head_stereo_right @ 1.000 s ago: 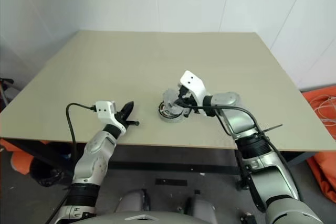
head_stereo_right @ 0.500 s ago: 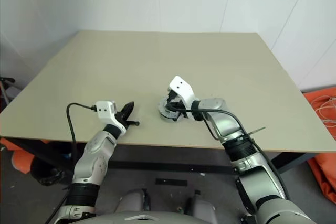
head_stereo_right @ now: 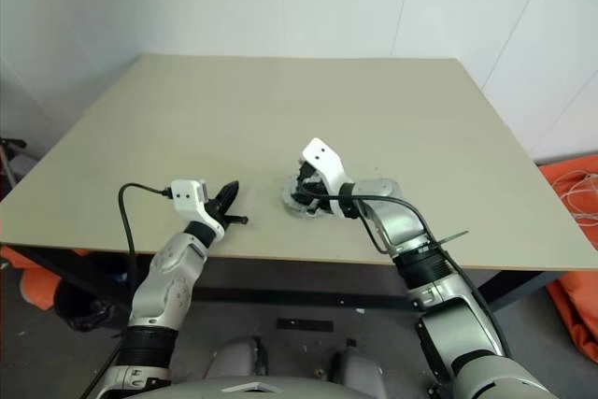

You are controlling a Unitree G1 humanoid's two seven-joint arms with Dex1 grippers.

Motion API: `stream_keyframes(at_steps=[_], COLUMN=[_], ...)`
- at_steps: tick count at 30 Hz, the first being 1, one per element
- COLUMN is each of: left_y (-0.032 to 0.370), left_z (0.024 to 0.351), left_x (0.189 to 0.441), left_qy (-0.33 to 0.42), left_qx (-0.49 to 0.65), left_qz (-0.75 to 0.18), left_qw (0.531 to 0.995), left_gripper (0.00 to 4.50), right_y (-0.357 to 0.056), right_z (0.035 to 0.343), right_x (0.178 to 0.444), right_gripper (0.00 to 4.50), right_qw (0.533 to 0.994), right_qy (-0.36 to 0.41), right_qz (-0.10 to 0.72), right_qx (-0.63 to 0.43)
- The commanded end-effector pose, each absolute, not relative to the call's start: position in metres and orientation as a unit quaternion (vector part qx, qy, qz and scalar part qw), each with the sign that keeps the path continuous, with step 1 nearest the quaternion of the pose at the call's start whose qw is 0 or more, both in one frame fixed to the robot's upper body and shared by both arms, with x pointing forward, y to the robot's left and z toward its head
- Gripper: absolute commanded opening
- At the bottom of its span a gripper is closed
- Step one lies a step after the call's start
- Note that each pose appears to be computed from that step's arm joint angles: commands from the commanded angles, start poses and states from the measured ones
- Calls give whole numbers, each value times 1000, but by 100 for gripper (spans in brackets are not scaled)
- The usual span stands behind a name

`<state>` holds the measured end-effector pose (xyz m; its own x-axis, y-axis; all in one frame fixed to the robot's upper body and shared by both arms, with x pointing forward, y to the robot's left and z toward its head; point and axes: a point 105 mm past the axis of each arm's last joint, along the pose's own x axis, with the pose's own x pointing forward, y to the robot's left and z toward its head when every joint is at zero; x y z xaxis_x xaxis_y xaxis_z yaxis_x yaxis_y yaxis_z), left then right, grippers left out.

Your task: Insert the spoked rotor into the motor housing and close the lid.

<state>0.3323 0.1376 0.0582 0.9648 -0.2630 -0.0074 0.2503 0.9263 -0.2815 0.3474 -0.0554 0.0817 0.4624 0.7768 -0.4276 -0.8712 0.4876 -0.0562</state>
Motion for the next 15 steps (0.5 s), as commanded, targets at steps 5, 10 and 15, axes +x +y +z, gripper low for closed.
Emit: stream_keyframes(at_steps=[5, 10, 15], left_y=[134, 134, 134], left_z=[78, 78, 78], left_x=[334, 334, 333], left_qy=[-11, -11, -11], left_qx=[-137, -137, -136], left_qz=[-146, -145, -145], left_qw=[980, 980, 980], left_gripper=[0, 0, 0], right_y=[-55, -55, -55], right_z=[110, 106, 103], right_x=[353, 355, 357], right_gripper=[403, 446, 446], right_qw=[852, 854, 853], right_qy=[126, 131, 137], right_qz=[491, 487, 488], right_qx=[-132, -131, -128])
